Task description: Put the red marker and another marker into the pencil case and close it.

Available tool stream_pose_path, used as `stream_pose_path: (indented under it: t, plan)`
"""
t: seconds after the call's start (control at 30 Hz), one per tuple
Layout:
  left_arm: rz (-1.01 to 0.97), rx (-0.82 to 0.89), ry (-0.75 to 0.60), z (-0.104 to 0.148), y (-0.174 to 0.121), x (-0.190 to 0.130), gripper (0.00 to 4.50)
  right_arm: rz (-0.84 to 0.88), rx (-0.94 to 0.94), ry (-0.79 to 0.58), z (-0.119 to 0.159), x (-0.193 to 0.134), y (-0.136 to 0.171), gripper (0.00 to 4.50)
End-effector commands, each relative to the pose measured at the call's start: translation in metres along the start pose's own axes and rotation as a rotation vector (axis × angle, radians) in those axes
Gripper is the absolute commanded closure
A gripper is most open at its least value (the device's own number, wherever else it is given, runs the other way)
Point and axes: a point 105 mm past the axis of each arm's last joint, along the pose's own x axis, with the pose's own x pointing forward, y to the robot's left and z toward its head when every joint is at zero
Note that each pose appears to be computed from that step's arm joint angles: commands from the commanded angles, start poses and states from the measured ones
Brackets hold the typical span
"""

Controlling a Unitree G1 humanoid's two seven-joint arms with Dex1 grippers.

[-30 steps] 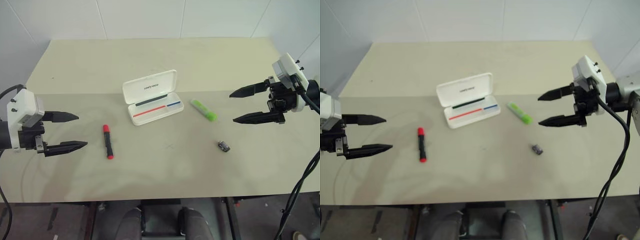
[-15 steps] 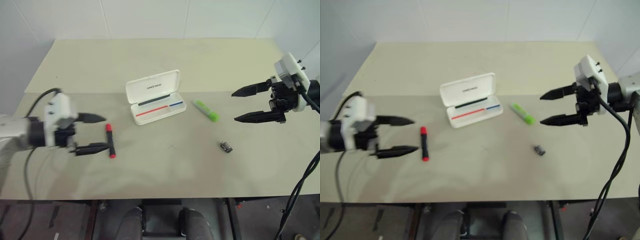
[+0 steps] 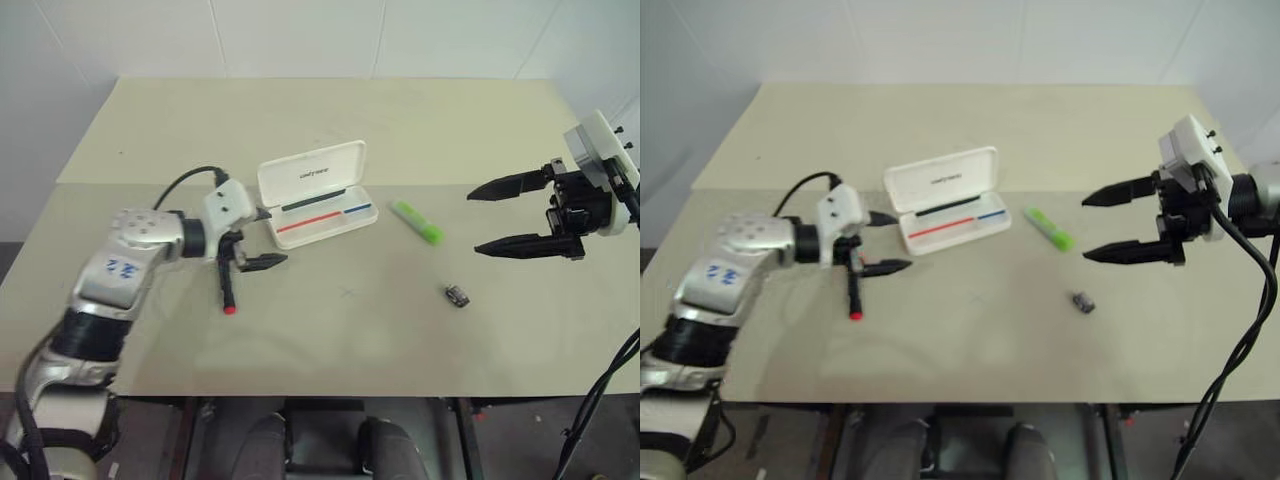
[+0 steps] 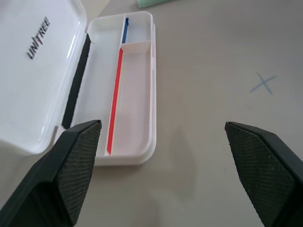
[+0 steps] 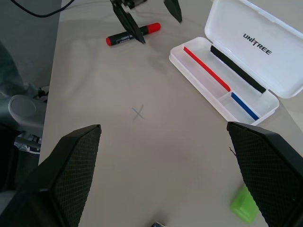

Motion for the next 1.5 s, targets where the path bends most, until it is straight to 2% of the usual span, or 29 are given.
stream_pose_path:
  t: [0.03,0.17,0.37,0.7,0.8,0.87,1.17,1.2,1.37,1.5]
  plan:
    - [0.021,0.035,-0.033,0.014,0.006,0.012,0.03,0.014,-0.044,-0.026,0.012,-0.006,0.004,0.00]
    - [0.020,0.034,-0.031,0.018,0.009,0.026,0.03,0.010,-0.051,-0.028,0.013,-0.006,0.004,0.00]
    - [0.000,0.025,0.027,0.008,0.009,0.055,0.03,0.004,-0.054,-0.038,0.014,-0.002,0.004,0.00]
    - [-0.003,-0.043,0.087,-0.006,0.010,0.076,0.03,-0.021,-0.051,-0.043,0.014,-0.003,0.005,0.00]
    - [0.028,-0.061,0.102,-0.009,0.016,0.076,0.65,-0.025,-0.050,-0.044,0.013,-0.003,0.006,0.00]
    - [0.028,-0.056,0.103,-0.008,0.016,0.076,1.24,-0.028,-0.052,-0.046,0.014,-0.003,0.006,0.00]
    - [-0.005,-0.002,0.061,-0.006,0.007,0.067,4.31,-0.034,-0.058,-0.049,0.015,-0.001,0.004,0.00]
    - [-0.013,0.011,0.052,-0.005,0.005,0.065,4.47,-0.035,-0.059,-0.049,0.015,-0.001,0.004,0.00]
    - [-0.094,0.098,0.023,-0.008,-0.019,0.022,4.47,-0.052,-0.056,-0.044,0.014,-0.005,0.004,0.00]
    - [-0.159,0.141,-0.005,-0.007,-0.039,0.004,4.47,-0.057,-0.052,-0.043,0.013,-0.005,0.003,0.00]
